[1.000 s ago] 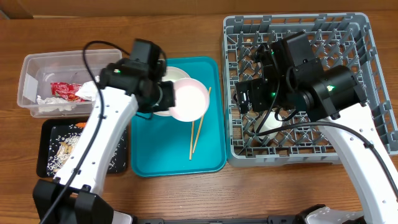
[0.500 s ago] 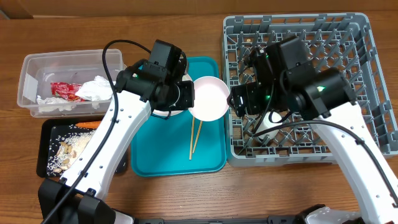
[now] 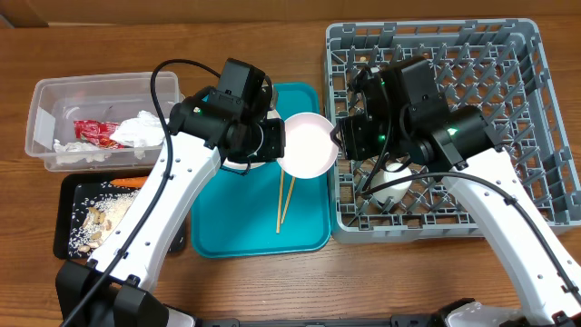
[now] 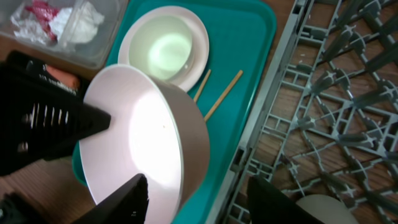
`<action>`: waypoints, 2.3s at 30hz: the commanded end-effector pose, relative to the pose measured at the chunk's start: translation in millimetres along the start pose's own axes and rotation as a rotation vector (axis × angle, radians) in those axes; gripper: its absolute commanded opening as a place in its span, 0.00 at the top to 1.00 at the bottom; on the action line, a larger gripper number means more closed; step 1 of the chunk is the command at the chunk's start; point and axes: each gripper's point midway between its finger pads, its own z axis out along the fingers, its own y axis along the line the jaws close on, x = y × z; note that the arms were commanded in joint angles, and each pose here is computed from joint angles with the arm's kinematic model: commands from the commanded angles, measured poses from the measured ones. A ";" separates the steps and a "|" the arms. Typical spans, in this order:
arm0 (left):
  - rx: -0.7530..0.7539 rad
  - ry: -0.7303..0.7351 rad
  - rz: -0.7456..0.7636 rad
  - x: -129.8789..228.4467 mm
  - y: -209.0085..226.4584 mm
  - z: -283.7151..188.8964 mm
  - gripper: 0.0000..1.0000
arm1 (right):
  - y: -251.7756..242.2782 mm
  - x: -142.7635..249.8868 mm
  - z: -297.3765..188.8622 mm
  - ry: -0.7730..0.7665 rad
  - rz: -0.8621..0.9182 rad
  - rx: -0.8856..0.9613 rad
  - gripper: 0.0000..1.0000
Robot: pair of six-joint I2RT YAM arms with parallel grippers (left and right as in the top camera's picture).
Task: Sort waste into correct bins and load items into the dishwasher
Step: 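Lift the pink bowl with the left gripper toward the right gripper, then grasp the pink bowl rim with the right gripper and open the left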
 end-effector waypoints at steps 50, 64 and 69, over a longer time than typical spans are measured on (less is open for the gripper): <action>0.296 -0.215 0.074 -65.5 -53.1 -70.2 0.48 | -43.5 -32.7 7.5 -0.175 -0.021 0.245 0.96; 0.249 -0.281 0.059 -85.0 -26.0 -84.5 0.21 | -68.8 -98.9 -23.3 -0.425 -0.247 0.496 0.96; 0.203 -0.292 0.047 -86.9 -17.9 -83.0 0.05 | -81.1 -116.4 -16.5 -0.418 -0.434 0.622 0.96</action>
